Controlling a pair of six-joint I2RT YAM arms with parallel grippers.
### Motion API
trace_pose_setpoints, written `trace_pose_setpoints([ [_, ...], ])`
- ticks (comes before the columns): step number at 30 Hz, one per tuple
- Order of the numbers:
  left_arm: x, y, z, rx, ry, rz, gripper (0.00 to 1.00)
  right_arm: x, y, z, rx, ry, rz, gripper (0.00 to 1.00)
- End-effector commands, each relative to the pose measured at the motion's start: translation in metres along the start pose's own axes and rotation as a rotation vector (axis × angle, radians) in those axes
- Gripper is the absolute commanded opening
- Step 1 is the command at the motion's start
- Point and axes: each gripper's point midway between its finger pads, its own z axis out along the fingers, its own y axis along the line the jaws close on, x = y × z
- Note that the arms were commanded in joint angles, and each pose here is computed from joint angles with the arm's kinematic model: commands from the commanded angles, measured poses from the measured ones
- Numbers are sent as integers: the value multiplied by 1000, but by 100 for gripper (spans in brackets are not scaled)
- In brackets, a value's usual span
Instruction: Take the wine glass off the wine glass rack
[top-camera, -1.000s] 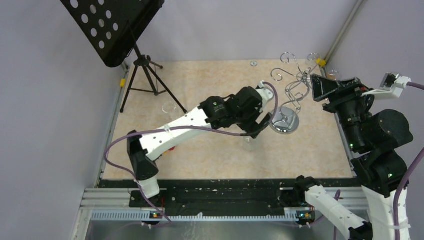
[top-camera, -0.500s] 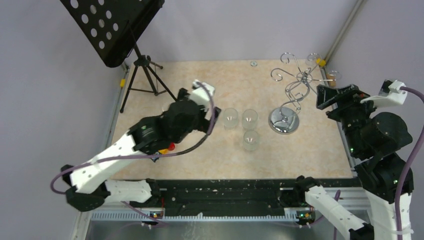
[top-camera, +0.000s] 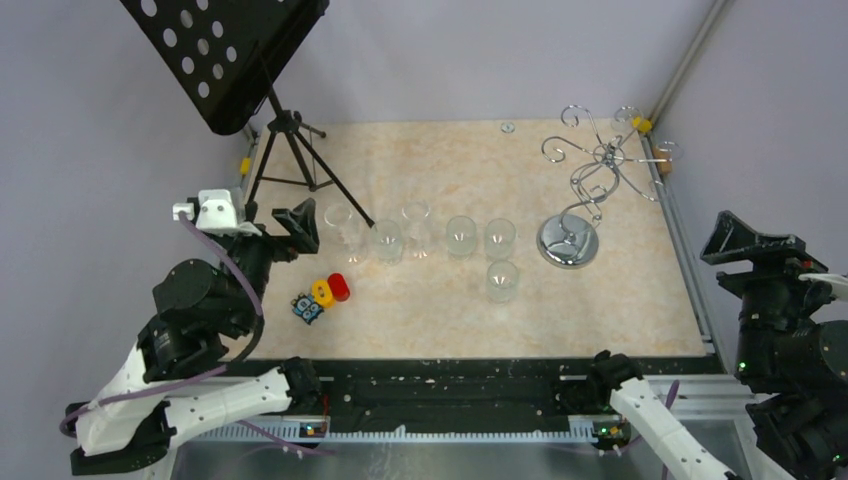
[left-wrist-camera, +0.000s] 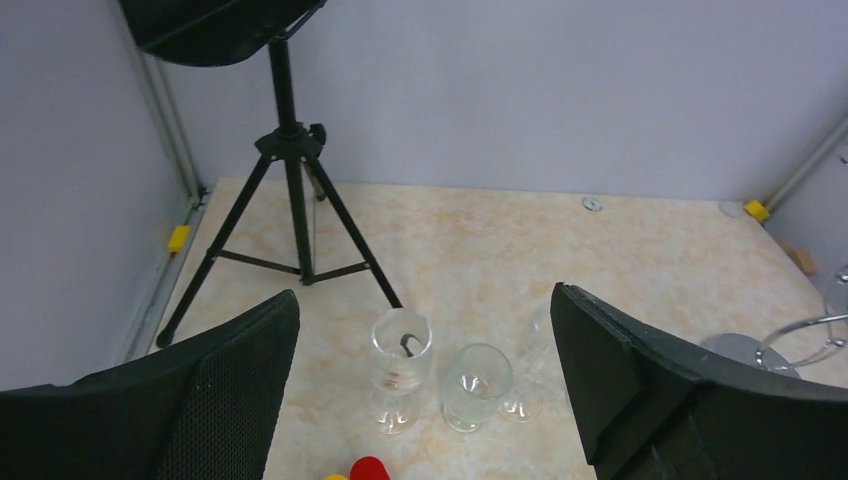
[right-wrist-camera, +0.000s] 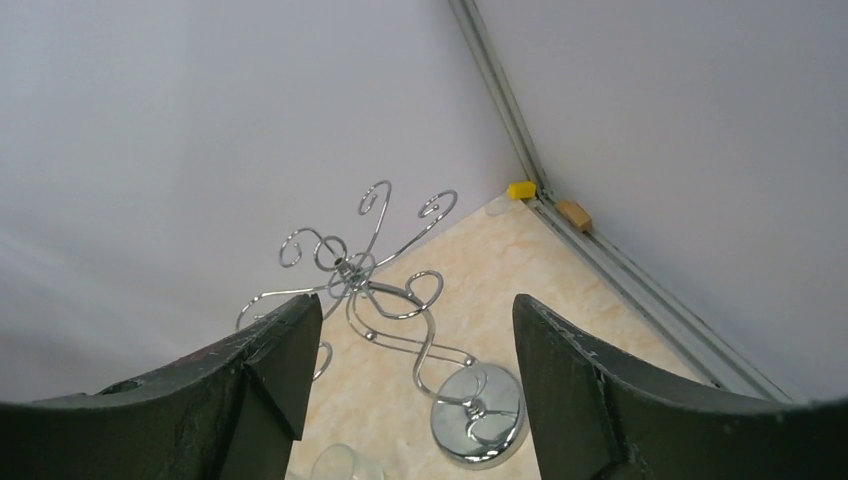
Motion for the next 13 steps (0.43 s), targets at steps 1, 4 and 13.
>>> trace_pose_setpoints([
  [1, -2, 26, -1, -152, -26, -14, 99, -10, -10, -2, 35, -59, 9, 73],
  [4, -4, 31, -4, -158, -46, -45, 99, -13, -9, -3, 21, -71, 11, 77],
  [13, -4, 35, -5, -172, -51, -34, 99, -7, -7, -1, 14, -57, 10, 82],
])
